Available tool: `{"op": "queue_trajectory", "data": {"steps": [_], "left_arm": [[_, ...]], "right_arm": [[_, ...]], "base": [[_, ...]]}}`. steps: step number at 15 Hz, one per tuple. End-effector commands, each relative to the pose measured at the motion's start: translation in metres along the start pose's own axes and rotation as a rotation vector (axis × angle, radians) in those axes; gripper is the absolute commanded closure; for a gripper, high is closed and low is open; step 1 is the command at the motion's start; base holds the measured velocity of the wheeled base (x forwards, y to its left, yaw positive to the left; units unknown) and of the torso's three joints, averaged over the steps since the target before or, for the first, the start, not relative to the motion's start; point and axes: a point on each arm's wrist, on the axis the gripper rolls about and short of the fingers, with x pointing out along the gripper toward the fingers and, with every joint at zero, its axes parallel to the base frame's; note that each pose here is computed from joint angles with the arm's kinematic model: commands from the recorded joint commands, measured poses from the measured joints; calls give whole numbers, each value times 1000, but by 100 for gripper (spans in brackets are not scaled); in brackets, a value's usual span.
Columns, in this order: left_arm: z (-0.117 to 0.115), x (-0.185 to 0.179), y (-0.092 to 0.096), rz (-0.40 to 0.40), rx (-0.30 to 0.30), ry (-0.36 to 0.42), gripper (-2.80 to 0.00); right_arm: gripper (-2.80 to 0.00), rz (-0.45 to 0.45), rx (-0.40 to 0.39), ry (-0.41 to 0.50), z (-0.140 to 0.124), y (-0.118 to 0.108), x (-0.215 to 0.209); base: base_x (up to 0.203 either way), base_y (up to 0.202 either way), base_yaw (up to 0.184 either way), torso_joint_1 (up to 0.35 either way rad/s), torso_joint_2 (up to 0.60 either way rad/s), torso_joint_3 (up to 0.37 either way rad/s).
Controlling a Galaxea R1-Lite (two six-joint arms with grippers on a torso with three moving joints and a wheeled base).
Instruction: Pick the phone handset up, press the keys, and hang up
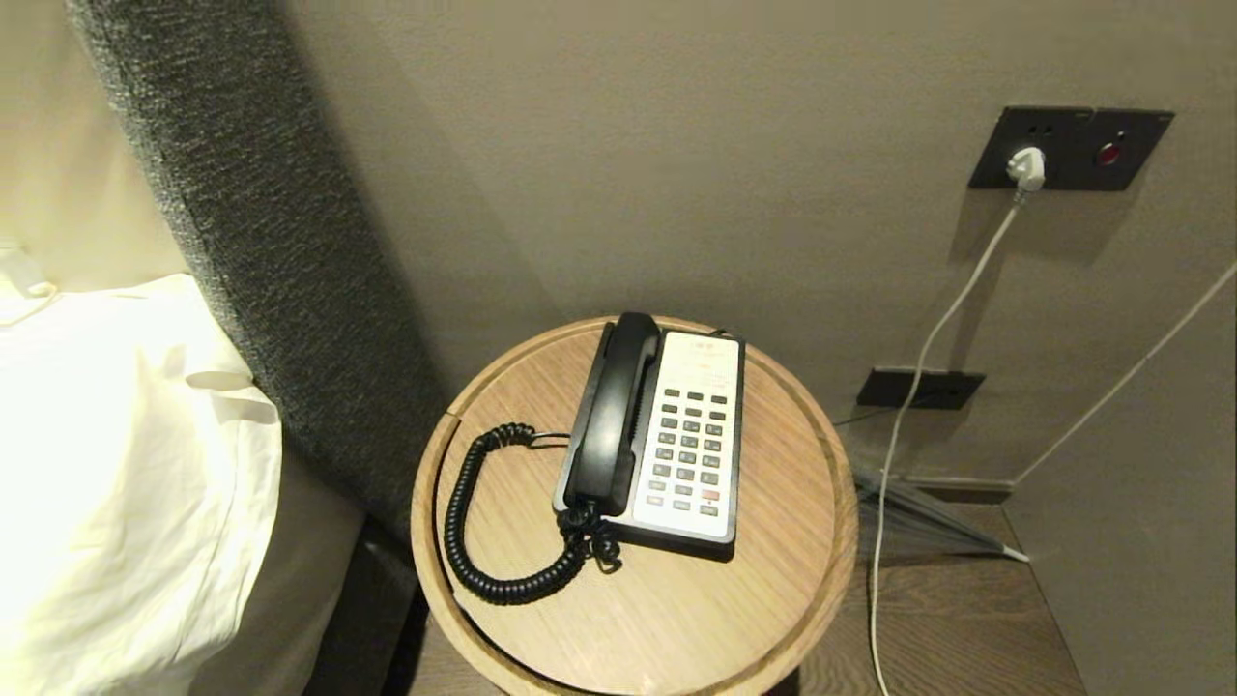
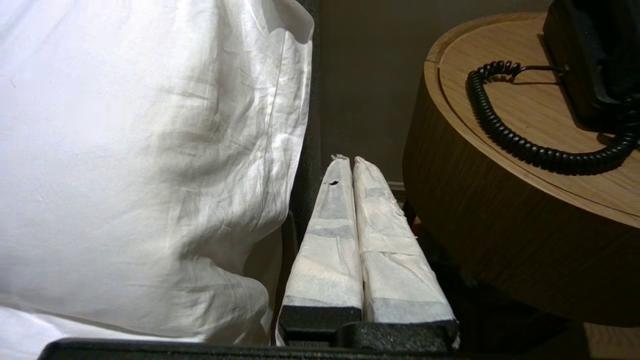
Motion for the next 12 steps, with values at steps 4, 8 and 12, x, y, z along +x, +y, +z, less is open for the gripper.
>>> {"op": "queue_trajectory", "data": {"steps": [4,8,12], "left_arm": [[-11,2,0,0,0,41,0],[-11,2,0,0,0,41,0],[-11,2,0,0,-1,41,0]], "right_arm": [[0,0,0,24,-6,0,2],[0,0,0,24,-6,0,2],[0,-1,0,24,-6,0,2]], "base": [[0,0,0,2,3,199],[0,0,0,2,1,204],[0,0,0,2,2,205]]}}
